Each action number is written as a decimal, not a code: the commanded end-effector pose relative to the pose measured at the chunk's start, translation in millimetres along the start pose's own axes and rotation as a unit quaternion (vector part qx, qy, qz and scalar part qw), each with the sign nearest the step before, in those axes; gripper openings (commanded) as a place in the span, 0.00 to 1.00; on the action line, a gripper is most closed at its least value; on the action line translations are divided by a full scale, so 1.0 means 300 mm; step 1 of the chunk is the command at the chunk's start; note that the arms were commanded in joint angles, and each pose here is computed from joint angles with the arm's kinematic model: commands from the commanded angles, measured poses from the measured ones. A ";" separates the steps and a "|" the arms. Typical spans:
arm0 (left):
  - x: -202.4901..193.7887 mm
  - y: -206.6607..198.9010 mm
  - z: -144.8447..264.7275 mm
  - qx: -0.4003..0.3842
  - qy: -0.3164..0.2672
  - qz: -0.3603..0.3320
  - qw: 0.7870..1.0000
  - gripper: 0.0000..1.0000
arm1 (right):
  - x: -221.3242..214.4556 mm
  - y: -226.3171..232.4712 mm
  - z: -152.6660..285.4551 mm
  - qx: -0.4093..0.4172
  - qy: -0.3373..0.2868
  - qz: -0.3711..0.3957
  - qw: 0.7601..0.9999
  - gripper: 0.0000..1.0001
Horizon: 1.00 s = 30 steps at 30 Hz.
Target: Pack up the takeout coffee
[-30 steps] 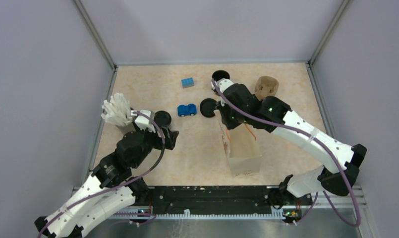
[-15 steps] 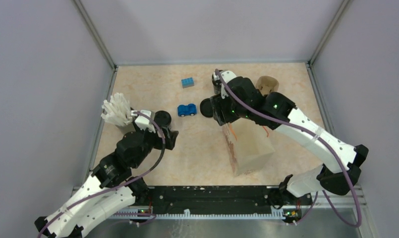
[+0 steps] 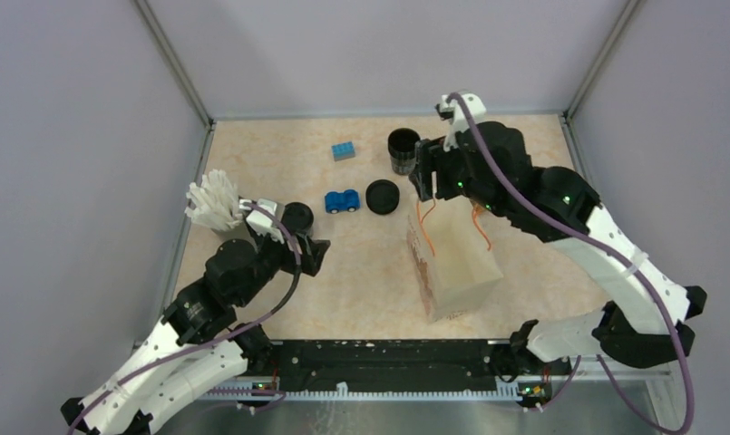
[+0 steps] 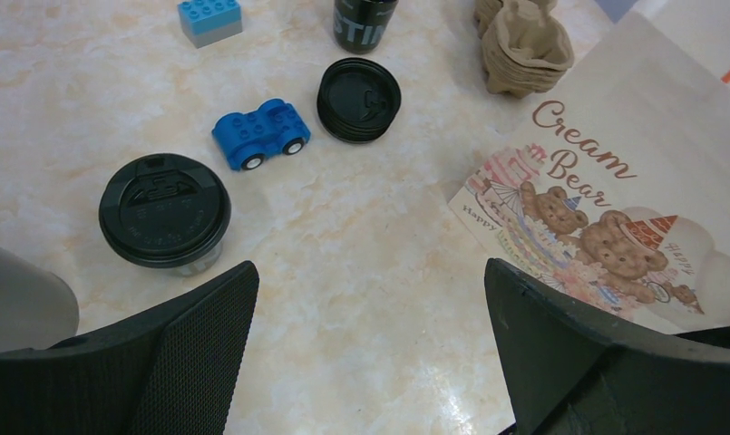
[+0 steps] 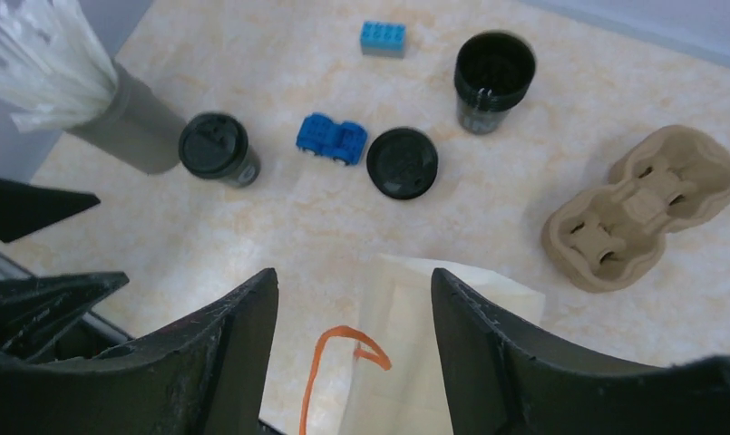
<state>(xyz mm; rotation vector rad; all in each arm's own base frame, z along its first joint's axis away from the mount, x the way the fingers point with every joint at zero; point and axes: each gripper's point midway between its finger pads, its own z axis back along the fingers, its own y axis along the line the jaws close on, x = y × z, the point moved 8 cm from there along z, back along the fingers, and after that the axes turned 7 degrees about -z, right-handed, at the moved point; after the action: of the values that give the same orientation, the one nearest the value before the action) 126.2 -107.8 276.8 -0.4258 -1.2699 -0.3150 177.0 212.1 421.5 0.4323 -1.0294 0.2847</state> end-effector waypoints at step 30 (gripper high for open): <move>0.217 -0.127 -0.046 -0.014 0.100 0.134 0.986 0.99 | -0.012 -0.819 -0.548 -0.265 -0.009 -0.267 0.927 0.56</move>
<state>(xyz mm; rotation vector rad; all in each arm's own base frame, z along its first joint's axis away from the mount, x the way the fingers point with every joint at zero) 144.1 -144.2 325.4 -0.5216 -1.0768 -0.1838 397.1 75.7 299.6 0.1287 -0.9486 -0.4634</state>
